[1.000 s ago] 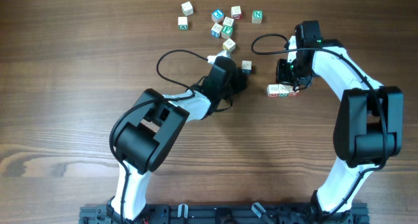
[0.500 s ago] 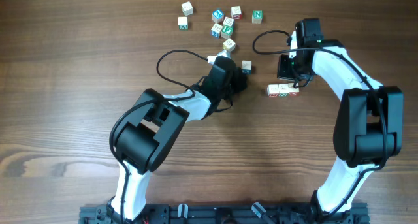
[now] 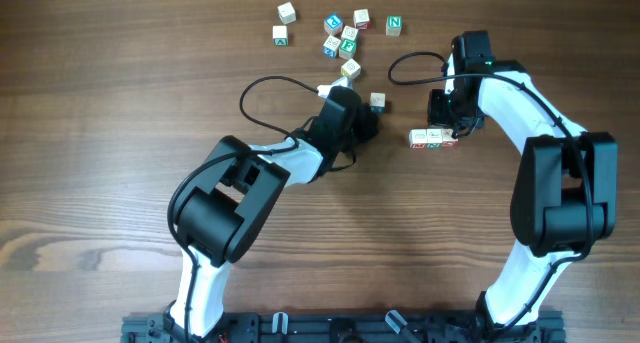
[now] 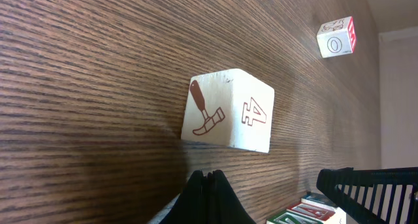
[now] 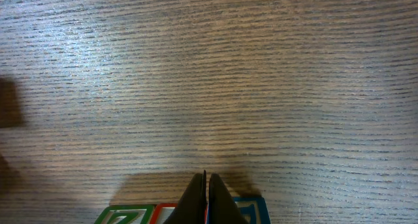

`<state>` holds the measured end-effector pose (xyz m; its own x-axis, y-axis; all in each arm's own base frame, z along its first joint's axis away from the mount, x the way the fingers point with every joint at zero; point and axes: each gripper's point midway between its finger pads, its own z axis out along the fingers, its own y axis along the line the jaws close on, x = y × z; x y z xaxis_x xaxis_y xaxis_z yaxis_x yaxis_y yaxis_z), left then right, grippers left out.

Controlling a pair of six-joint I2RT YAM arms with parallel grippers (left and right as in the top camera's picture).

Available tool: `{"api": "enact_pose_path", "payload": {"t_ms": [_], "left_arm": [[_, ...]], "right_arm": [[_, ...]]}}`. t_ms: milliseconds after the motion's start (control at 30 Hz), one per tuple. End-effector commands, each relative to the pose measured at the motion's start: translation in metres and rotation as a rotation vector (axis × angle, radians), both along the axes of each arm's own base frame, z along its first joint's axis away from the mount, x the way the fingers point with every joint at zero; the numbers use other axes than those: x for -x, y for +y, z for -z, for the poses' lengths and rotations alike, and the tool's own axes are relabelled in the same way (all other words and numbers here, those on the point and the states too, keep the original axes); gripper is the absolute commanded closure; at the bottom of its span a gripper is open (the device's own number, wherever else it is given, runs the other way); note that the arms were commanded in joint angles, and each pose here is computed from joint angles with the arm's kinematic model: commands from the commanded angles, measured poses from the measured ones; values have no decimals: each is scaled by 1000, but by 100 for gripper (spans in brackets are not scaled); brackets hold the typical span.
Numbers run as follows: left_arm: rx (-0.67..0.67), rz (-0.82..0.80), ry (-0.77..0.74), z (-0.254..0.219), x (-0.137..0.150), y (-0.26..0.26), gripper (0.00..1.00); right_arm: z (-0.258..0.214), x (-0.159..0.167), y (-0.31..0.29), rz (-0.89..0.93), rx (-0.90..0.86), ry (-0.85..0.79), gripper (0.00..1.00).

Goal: Form a horizontal line

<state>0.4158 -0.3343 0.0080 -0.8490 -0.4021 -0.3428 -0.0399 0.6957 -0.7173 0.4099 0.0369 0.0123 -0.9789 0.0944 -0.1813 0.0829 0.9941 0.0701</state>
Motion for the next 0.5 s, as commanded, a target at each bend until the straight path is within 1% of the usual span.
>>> {"api": "enact_pose_path", "payload": {"t_ms": [0,467], "left_arm": [[-5,3,-44,-14,-3,0,96],[-5,3,-44,-14,-3,0,96]], "right_arm": [[1,-4,-2,-7,23,-3,95],[1,-1,-3,-5,23,9,95]]}}
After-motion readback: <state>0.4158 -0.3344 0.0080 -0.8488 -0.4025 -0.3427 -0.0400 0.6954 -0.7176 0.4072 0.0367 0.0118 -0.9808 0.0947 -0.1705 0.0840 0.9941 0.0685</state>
